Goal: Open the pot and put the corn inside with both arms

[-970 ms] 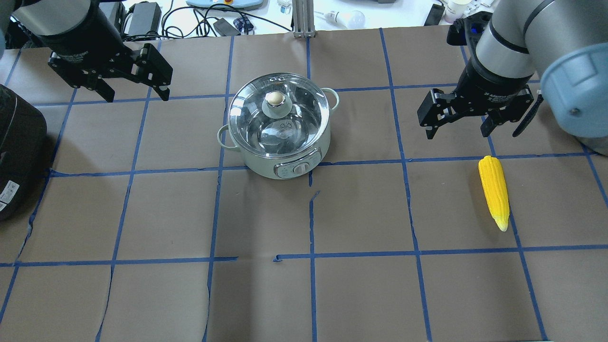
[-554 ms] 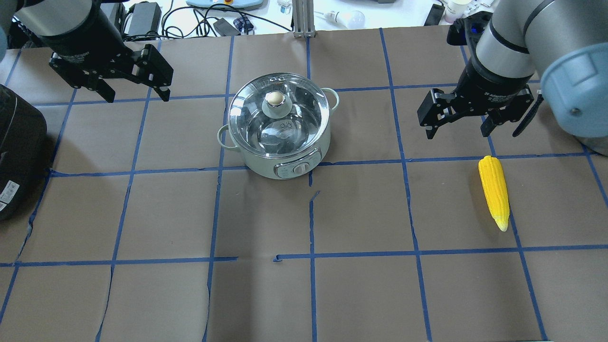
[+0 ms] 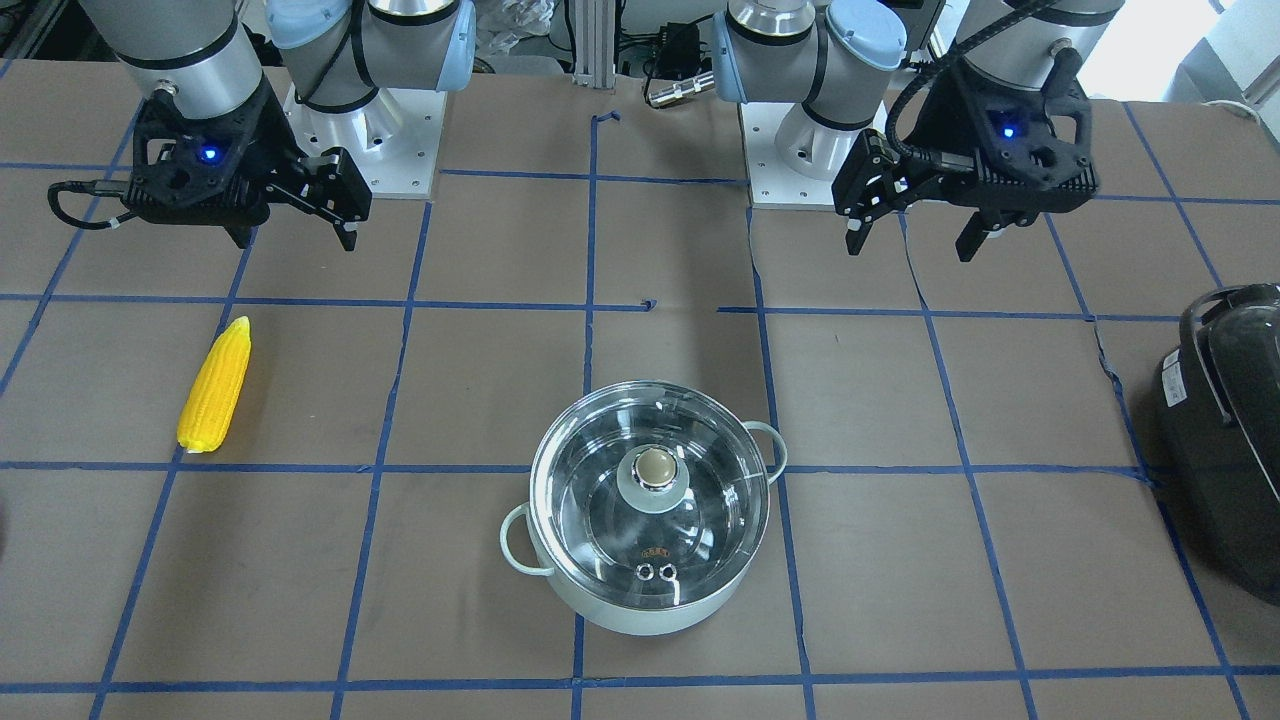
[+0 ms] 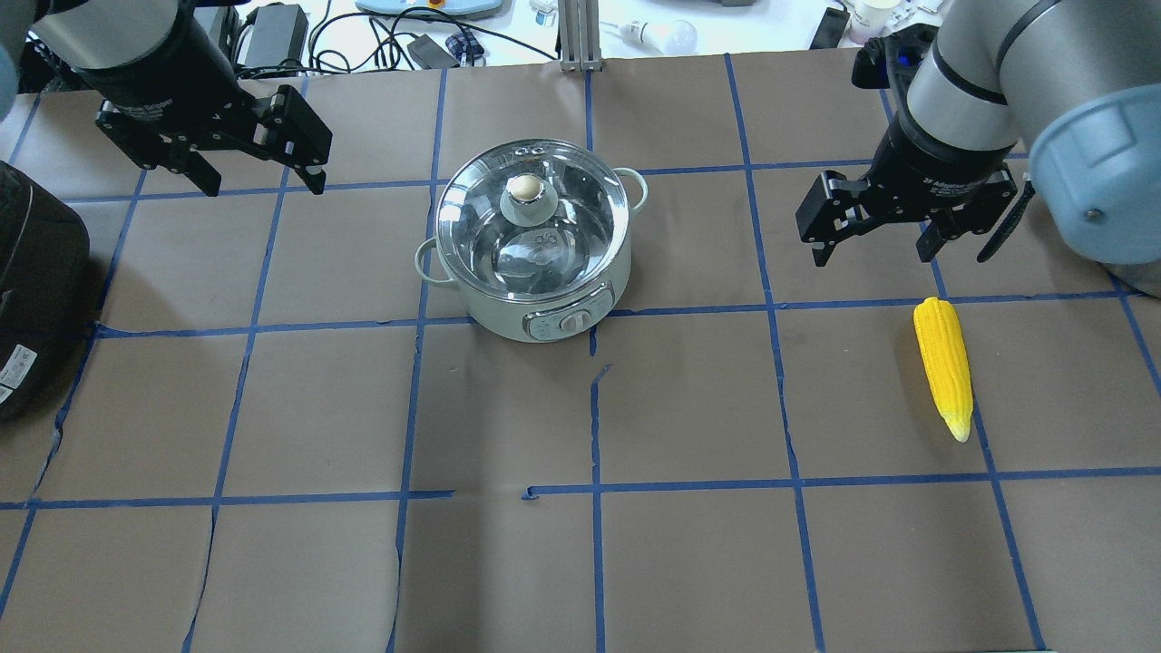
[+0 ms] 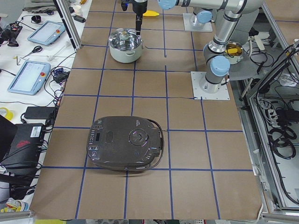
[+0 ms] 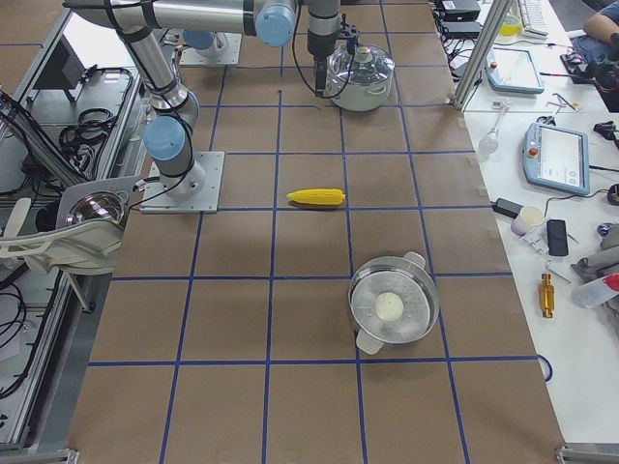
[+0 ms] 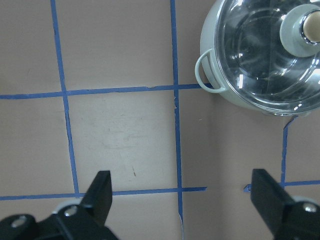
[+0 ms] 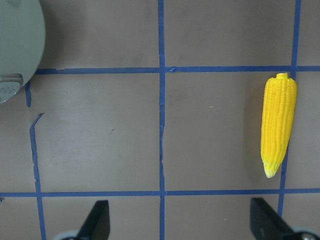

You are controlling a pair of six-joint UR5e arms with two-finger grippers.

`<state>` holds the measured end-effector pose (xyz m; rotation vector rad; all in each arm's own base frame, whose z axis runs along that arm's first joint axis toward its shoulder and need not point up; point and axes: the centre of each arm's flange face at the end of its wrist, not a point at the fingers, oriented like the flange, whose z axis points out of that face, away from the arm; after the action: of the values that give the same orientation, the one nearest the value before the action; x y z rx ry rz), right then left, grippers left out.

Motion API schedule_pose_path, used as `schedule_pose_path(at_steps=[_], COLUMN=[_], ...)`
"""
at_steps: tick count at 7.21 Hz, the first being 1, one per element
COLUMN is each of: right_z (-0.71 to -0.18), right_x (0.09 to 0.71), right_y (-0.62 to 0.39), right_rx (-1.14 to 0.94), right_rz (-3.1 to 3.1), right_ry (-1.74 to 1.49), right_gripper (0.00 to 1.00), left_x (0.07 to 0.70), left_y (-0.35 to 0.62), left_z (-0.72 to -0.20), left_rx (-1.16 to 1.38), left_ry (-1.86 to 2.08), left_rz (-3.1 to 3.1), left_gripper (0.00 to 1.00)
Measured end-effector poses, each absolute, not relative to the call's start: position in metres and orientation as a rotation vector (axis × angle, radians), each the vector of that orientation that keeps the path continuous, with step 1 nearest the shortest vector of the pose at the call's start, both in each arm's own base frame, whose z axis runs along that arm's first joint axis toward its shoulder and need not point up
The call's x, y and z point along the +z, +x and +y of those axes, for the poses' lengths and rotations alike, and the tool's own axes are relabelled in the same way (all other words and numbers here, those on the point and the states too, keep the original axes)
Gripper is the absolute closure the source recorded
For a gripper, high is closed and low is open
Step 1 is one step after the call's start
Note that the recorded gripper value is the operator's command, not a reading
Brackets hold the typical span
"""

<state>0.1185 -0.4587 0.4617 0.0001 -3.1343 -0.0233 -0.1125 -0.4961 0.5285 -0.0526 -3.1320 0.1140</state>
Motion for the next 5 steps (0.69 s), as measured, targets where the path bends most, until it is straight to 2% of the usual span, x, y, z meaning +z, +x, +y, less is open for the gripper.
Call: schedule_pose_path(at_steps=[5], right_z=[-0.458], right_x=[0.461], right_y=[0.118], right_rx=[-0.025], right_rz=[-3.134], right_ry=[-0.001], right_gripper=[0.0], left_x=[0.54], left_y=[-0.123], left_z=[-0.501], left_rx=[0.168], left_ry=[-0.073], left_rz=[-3.141], left_gripper=[0.0])
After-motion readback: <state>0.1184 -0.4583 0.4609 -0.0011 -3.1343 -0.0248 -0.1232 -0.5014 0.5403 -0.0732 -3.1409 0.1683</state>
